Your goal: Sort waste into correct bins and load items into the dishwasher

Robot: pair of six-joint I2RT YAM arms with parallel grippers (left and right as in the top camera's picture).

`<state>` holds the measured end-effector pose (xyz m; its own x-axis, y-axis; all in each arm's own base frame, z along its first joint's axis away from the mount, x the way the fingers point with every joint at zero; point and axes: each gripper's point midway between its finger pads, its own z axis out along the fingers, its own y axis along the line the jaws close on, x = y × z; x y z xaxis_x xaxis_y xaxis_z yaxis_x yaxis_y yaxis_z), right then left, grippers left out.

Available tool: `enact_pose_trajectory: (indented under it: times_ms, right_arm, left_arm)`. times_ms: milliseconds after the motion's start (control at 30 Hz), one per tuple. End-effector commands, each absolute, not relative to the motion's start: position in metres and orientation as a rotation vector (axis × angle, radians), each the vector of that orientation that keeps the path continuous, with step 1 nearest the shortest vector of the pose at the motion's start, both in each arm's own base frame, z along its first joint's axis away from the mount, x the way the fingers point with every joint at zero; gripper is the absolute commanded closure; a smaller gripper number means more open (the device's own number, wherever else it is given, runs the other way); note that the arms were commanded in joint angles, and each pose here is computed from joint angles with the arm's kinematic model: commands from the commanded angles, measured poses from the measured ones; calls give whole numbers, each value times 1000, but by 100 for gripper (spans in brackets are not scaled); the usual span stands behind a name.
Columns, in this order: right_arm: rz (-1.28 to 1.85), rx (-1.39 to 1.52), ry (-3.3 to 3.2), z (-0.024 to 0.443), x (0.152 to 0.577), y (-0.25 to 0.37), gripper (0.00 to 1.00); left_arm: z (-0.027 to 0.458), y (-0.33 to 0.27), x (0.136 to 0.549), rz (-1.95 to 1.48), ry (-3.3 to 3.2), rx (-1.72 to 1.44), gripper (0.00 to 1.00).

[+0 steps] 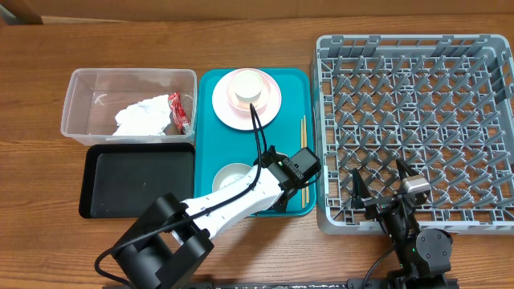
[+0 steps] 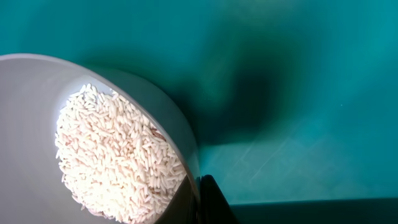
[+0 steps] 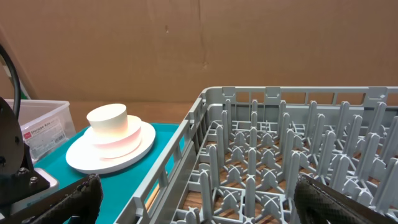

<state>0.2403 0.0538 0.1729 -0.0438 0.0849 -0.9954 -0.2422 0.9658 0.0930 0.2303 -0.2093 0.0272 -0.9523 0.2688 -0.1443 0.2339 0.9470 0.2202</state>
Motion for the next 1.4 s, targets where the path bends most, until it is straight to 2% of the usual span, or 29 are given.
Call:
enact_pose_trajectory:
  times_ms: [0,433,700,800,1200,1367]
  right_arm:
    - [258,-127,1590,171,241,53,0]
    - [258,-127,1590,171,241,53,0]
    - [258,-127,1590,171,241,53,0]
    - [258,-127,1590,171,241,53,0]
    - [258,-127,1590,171,241,53,0]
    - [258,-127,1590,171,241,53,0]
  left_arm:
    - [30,-205,234,357,2919,382,96]
    - [115,-213,259,380,2893,334,96]
    - [129,-195,267,147,3062,284,96]
    - [138,-184,272,24,3095,259,96]
    - [203,-106,278,-68,2963,23,96]
    - [214,-100,280,-301,2949,44,96]
